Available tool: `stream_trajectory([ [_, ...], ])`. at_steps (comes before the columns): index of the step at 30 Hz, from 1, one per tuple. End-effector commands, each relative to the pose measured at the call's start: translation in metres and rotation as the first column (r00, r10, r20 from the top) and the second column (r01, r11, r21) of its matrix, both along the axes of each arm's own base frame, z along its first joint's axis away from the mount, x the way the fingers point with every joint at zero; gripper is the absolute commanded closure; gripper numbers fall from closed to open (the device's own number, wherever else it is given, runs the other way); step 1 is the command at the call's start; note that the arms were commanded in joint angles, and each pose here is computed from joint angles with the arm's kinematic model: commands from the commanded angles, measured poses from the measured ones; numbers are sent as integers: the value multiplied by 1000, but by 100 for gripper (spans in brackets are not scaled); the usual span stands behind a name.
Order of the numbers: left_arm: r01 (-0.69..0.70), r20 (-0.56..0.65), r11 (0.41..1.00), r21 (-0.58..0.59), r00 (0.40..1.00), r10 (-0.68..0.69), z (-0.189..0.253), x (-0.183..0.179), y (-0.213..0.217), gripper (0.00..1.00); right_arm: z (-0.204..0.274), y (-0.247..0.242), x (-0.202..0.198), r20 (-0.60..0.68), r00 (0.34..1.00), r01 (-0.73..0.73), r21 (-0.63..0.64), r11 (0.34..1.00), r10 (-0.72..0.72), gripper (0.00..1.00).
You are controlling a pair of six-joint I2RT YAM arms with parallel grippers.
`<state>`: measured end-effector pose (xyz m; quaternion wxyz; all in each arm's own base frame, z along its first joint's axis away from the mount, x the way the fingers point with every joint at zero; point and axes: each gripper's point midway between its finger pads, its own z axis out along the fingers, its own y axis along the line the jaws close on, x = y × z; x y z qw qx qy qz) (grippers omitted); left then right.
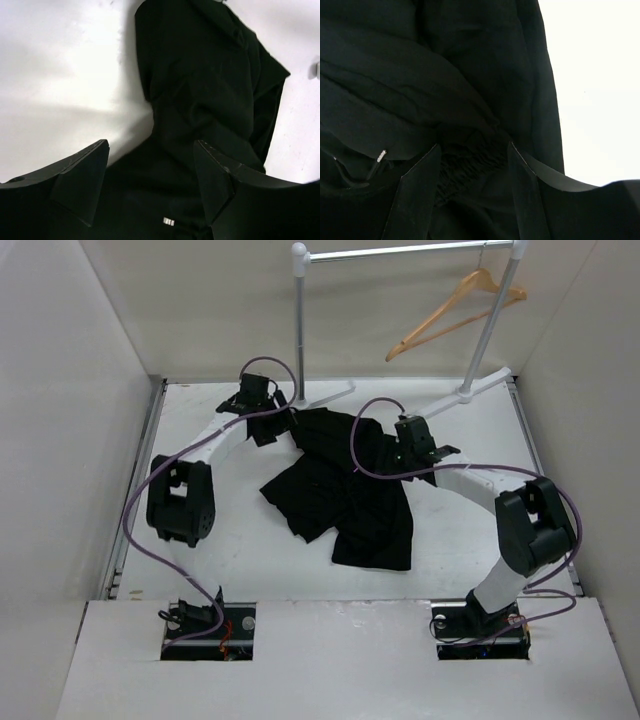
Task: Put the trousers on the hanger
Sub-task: Flatten out the trousers at the center of the board.
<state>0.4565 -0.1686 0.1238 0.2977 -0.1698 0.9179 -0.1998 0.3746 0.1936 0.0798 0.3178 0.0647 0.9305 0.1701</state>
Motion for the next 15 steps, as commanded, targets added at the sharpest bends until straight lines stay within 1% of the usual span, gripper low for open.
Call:
stream_trajectory([
  [1, 52, 90, 996, -73, 995, -45, 19, 32, -21, 33, 29, 14, 25, 120, 993, -25, 48, 999, 19, 38],
  [5, 53, 66, 996, -70, 997, -48, -5, 51, -29, 33, 18, 8, 24, 94, 996, -8, 16, 1000, 7, 38],
  [10, 43, 25, 998, -49, 999, -42, -38, 63, -36, 34, 10, -3, 20, 78, 997, 22, -41, 999, -19, 31],
  [12, 32, 23, 999, -44, 999, -31, -46, 70, -39, 37, 3, -3, 18, 57, 998, 17, -47, 999, -14, 32],
  [13, 27, 24, 998, -48, 999, -26, -49, 74, -41, 40, 1, -2, 17, 48, 999, 13, -47, 999, -11, 36],
  [14, 19, 25, 998, -58, 1000, -18, -51, 77, -43, 49, -1, -2, 16, 40, 999, 12, -47, 999, -10, 44],
  [15, 12, 33, 998, -64, 999, -9, -49, 79, -44, 64, 0, -1, 16, 37, 999, 11, -45, 999, -9, 57],
])
